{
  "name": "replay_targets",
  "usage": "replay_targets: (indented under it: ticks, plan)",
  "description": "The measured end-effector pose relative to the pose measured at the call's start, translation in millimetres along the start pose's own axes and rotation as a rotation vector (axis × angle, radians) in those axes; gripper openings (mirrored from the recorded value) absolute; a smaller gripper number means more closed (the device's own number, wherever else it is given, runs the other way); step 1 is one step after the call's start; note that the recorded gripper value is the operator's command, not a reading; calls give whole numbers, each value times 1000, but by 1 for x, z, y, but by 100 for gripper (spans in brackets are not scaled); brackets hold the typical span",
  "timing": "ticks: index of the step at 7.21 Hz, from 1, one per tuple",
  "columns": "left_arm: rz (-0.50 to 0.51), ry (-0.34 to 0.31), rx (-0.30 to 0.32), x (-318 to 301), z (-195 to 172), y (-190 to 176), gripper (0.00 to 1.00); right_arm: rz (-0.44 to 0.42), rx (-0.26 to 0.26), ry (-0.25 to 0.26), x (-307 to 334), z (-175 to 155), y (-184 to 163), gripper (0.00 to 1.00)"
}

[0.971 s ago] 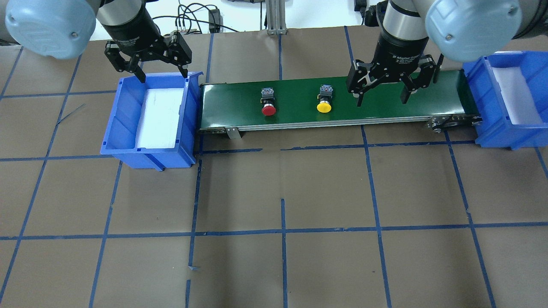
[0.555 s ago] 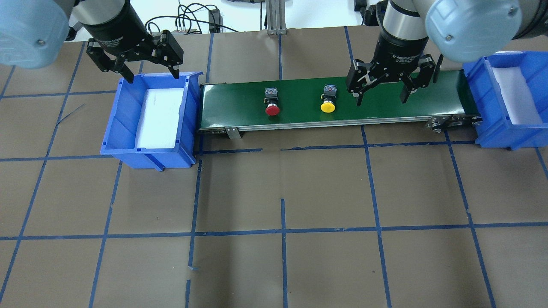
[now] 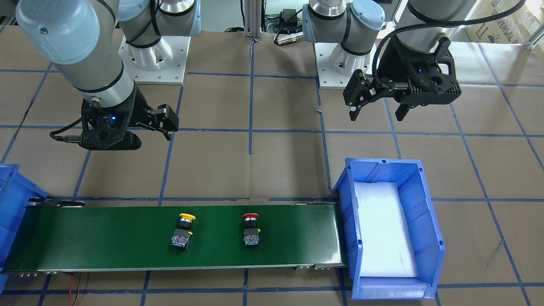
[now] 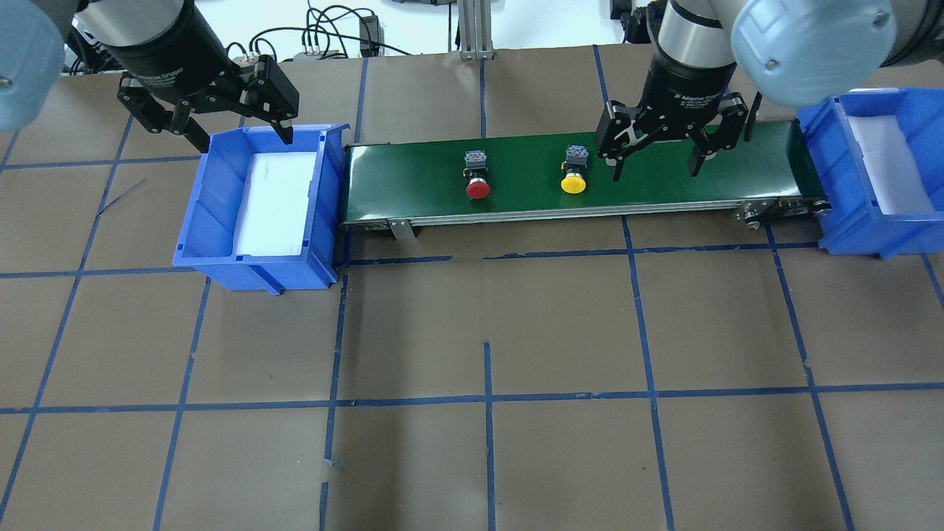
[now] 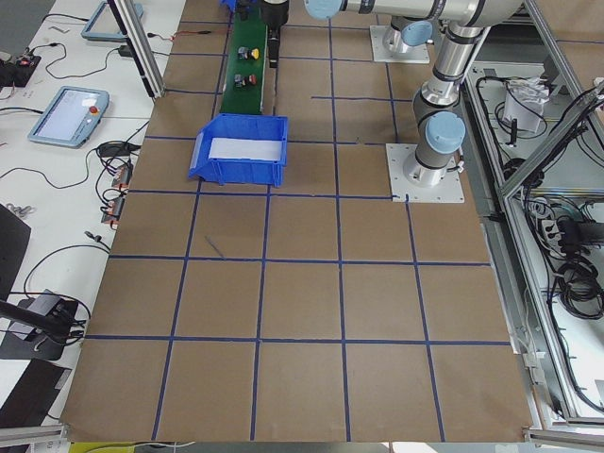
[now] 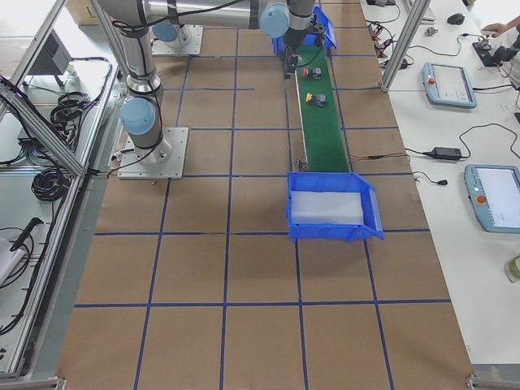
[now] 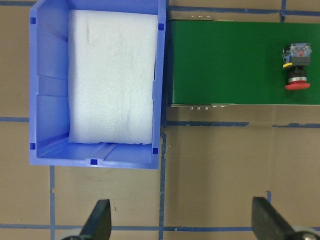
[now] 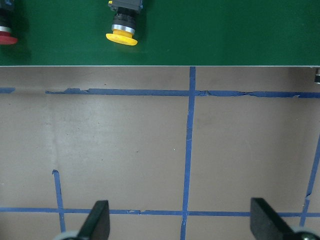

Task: Transport two buttons from left to right
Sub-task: 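Lower the right gripper onto the yellow button on the belt and grasp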

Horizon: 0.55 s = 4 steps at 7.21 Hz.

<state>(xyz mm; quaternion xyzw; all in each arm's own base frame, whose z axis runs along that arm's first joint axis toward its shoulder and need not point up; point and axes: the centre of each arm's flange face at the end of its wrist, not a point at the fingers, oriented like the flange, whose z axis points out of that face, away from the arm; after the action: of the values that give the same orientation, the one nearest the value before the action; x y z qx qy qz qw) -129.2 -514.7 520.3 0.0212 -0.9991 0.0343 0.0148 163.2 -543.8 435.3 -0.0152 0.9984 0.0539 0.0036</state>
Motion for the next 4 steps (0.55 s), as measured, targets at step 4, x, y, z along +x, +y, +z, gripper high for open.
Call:
replay_targets:
  ticks: [4]
  plan:
    - [3,-1,-25,7,11,-4,100,3,146,-3,6,28,-91,100]
